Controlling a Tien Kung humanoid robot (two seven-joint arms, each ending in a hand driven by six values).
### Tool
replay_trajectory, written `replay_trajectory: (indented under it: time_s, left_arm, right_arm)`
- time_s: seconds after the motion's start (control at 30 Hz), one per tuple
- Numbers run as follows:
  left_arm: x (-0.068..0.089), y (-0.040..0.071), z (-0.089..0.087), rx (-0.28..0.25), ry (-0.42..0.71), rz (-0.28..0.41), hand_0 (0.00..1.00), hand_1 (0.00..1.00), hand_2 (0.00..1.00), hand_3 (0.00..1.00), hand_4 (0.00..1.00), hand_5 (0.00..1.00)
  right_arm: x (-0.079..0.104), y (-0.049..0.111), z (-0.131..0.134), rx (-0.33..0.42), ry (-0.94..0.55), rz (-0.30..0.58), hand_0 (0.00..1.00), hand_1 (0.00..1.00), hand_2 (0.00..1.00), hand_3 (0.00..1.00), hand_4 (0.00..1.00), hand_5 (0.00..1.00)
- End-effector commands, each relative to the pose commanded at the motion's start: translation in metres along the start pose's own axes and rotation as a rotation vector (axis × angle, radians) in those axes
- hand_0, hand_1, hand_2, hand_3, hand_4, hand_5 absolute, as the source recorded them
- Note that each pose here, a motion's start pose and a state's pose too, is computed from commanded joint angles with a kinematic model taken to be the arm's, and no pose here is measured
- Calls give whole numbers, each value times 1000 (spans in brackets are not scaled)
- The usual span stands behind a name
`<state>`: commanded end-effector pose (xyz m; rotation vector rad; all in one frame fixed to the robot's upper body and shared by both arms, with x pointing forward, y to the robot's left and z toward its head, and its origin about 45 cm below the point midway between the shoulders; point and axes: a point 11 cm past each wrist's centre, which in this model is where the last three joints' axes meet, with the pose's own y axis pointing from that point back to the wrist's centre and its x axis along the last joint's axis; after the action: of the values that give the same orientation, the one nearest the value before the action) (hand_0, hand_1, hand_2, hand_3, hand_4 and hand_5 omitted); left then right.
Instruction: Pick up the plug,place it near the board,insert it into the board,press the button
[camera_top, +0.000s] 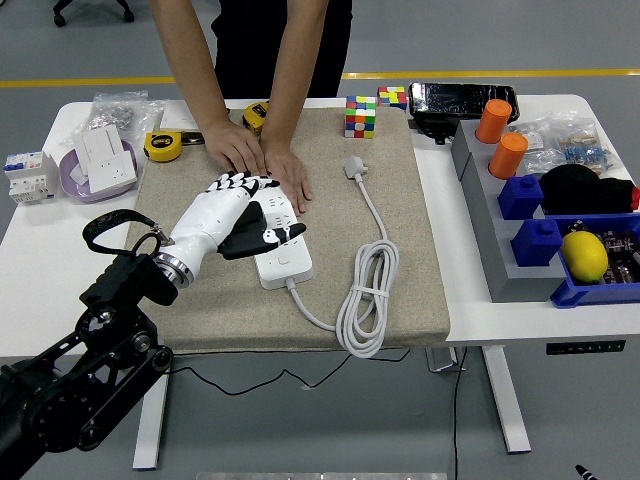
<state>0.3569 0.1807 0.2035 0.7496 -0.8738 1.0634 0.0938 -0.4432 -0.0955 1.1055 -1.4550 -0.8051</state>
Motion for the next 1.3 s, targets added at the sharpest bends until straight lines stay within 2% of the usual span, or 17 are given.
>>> replay_trajectory:
  time_s: [0.07, 0.1, 0.27, 0.3, 0.47, 0.5, 0.57, 0.67, 0.7, 0.83, 0.87, 0.9, 0.97, 1.17, 1.3]
  left_arm:
    - [2, 3, 9, -2, 11, -6, 998, 998, 929, 878, 998, 998]
    - [3, 5, 14, 3, 1, -18, 766, 733, 716, 877, 960, 742]
    - [15, 15, 20, 109, -77, -57, 766, 733, 716, 877, 960, 742]
    - [17, 17, 20, 130, -92, -61, 318, 254, 340, 872, 761, 345]
    - [26, 21, 22, 160, -127, -57, 318, 254, 340, 872, 761, 345]
    - [27, 21, 22, 165, -132, -60, 189, 84, 174, 814, 626, 181]
    - [26, 22, 21, 176, -137, -79, 189, 84, 174, 814, 626, 181]
    - [17, 24, 18, 190, -105, -156, 189, 84, 174, 814, 626, 181]
    - [14, 24, 18, 189, -87, -185, 167, 72, 160, 732, 474, 145]
    - [-6, 24, 16, 170, -22, -328, 167, 72, 160, 732, 474, 145]
    - [-9, 24, 16, 167, -16, -353, 167, 72, 160, 732, 474, 145]
    - [-12, 24, 16, 163, -11, -374, 160, 68, 157, 736, 424, 123]
    - [-22, 24, 20, 141, 12, -425, 160, 68, 157, 736, 424, 123]
    - [-36, 19, 21, 132, 33, -457, 157, 66, 157, 754, 399, 87]
    - [-45, 13, 9, 169, 36, -465, 157, 64, 156, 764, 398, 91]
  right_arm:
    - [0, 0, 0, 1, 0, 0, 847, 755, 741, 774, 998, 916]
    - [0, 0, 0, 1, 0, 0, 846, 755, 741, 774, 998, 915]
    - [0, 0, 2, -4, 1, 0, 846, 755, 741, 774, 998, 915]
    - [0, 0, 2, -5, 0, 0, 846, 755, 741, 775, 998, 914]
    - [0, 0, 1, -2, 0, 0, 846, 755, 741, 775, 998, 914]
    - [0, 0, 0, -1, 0, 0, 846, 755, 741, 774, 998, 914]
    - [0, 0, 0, -2, 1, 0, 846, 755, 741, 774, 998, 914]
    - [0, 0, 1, -4, 3, -1, 846, 755, 741, 774, 998, 914]
    - [0, 0, 1, -5, 3, -1, 846, 755, 741, 774, 998, 914]
    - [1, 0, 3, -8, 6, 0, 846, 755, 741, 774, 998, 914]
    - [1, 0, 3, -8, 6, 0, 846, 755, 741, 774, 998, 914]
    - [1, 0, 3, -8, 7, 1, 846, 754, 740, 775, 998, 914]
    - [1, 0, 3, -8, 8, 0, 846, 754, 740, 775, 998, 914]
    - [0, 0, 2, -6, 9, -1, 845, 754, 740, 774, 998, 913]
    - [0, 0, 2, -6, 11, -1, 845, 754, 740, 774, 998, 912]
